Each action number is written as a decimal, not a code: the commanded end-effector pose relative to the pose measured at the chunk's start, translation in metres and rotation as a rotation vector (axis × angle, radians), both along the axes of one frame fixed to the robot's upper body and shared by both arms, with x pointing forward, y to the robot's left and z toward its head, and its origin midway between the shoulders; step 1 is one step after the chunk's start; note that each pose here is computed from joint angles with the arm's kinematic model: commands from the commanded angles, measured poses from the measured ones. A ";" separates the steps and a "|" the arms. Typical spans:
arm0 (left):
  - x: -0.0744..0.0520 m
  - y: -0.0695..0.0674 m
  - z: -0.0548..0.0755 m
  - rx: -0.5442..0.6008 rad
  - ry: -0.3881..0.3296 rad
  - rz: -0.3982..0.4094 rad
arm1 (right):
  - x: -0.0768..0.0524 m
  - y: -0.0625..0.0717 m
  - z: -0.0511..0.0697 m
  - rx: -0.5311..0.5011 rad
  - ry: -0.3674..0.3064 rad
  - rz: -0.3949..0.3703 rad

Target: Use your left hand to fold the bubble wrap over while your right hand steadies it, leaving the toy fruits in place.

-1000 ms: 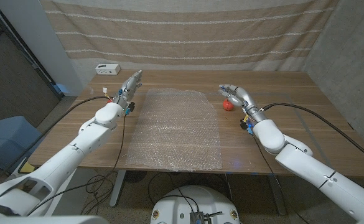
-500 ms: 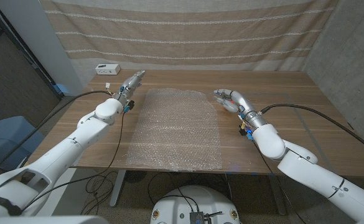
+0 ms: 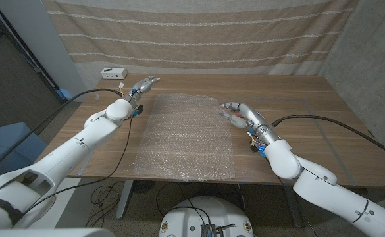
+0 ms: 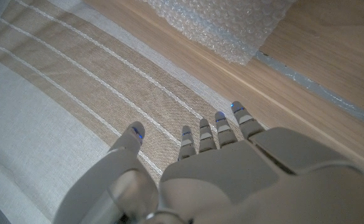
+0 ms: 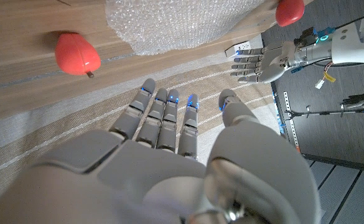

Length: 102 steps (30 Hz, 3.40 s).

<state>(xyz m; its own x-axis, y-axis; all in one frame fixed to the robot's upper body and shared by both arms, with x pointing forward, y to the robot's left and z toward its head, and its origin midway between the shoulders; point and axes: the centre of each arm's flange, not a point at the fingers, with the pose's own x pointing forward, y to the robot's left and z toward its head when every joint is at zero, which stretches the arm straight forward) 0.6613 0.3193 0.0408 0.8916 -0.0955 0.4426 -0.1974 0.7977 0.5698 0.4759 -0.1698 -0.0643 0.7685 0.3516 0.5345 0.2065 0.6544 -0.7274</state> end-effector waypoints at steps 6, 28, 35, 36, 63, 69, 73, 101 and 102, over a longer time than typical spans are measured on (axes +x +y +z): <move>0.000 -0.023 0.021 0.195 0.042 0.136 | -0.018 0.016 -0.026 -0.108 0.008 -0.047; -0.004 -0.039 0.019 0.373 0.102 0.269 | -0.034 0.041 -0.062 -0.252 0.030 -0.067; 0.006 -0.041 0.024 0.401 0.124 0.273 | -0.035 0.041 -0.068 -0.266 0.047 -0.072; 0.008 -0.042 0.025 0.407 0.125 0.271 | -0.036 0.041 -0.069 -0.268 0.048 -0.073; 0.053 -0.084 0.031 0.547 0.214 0.241 | -0.042 0.044 -0.091 -0.332 0.098 -0.122; 0.059 -0.090 0.030 0.582 0.242 0.271 | -0.042 0.044 -0.090 -0.342 0.114 -0.134; 0.062 -0.090 0.029 0.597 0.267 0.289 | -0.042 0.046 -0.090 -0.343 0.129 -0.133; 0.046 -0.112 0.021 0.622 -0.073 0.442 | -0.017 0.036 -0.096 -0.409 0.229 -0.201; 0.044 -0.112 0.021 0.615 -0.089 0.440 | -0.017 0.036 -0.096 -0.411 0.227 -0.205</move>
